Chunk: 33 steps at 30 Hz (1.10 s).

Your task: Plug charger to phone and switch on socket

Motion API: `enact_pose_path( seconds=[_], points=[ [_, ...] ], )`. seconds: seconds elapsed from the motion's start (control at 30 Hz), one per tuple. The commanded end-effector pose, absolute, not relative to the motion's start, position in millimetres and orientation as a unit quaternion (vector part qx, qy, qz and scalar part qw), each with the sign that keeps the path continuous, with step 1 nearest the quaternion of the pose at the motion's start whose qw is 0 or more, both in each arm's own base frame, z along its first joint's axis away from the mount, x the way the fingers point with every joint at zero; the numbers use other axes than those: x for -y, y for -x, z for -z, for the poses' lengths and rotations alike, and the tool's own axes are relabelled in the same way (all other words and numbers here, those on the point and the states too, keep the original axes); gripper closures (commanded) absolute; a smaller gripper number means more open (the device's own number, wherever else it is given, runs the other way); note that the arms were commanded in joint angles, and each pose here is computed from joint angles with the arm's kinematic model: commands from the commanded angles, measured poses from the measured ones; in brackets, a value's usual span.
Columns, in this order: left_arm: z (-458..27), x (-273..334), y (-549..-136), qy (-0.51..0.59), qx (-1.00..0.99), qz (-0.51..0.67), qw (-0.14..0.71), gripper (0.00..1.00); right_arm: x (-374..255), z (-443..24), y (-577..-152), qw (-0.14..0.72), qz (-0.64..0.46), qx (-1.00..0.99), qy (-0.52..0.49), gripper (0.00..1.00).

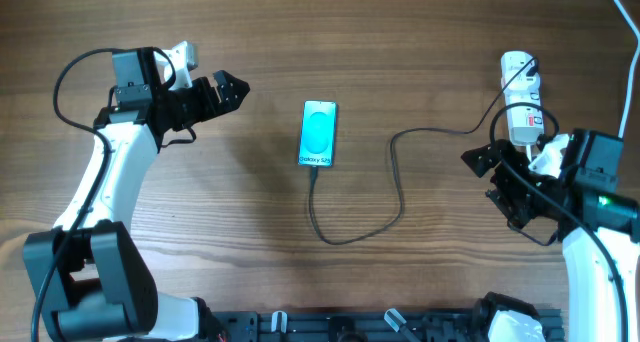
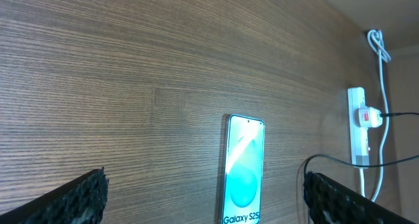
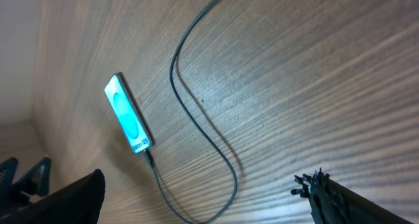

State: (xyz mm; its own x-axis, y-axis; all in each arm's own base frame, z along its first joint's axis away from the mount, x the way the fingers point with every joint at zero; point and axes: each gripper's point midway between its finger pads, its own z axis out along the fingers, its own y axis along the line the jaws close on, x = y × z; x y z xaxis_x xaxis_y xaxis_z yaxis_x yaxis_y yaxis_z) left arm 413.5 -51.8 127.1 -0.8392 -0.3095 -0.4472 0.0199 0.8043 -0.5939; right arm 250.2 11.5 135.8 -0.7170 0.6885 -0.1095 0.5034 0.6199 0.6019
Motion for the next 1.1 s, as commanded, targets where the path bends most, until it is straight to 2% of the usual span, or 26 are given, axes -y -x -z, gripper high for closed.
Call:
enact_pose_path(
  seconds=[0.0,0.07,0.1,0.3,0.37,0.5,0.7,0.93,1.07],
  points=[
    [-129,52,-414,0.073,-0.909,0.302,0.277,0.00,-15,-135,-256,0.179,-0.282,-0.897,-0.290,0.00],
    [-129,52,-414,0.073,-0.909,0.302,0.277,0.00,-17,-135,-260,0.194,-0.283,-0.899,-0.272,0.00],
    [-129,52,-414,0.073,-0.909,0.302,0.277,0.00,-21,-142,-265,0.237,-0.284,-0.896,-0.244,0.00],
    [-129,52,-414,0.073,-0.909,0.302,0.277,0.00,-33,-149,-257,0.377,-0.285,-0.864,-0.174,0.00],
    [-129,52,-414,0.073,-0.909,0.302,0.277,0.00,-25,-164,-266,0.458,-0.264,-0.835,-0.150,0.00],
    [-129,52,-414,0.073,-0.909,0.302,0.277,0.00,-29,-219,-275,0.610,-0.217,-0.762,-0.007,0.00],
    [-129,52,-414,0.073,-0.909,0.302,0.277,0.00,-31,-252,-270,0.677,-0.146,-0.716,0.085,0.00],
    [-129,52,-414,0.073,-0.909,0.302,0.277,0.00,-35,-279,-249,0.730,-0.004,-0.649,0.215,0.00],
    [-129,52,-414,0.073,-0.909,0.302,0.277,0.00,-19,-285,-254,0.735,0.071,-0.650,0.178,0.00]
  ],
)
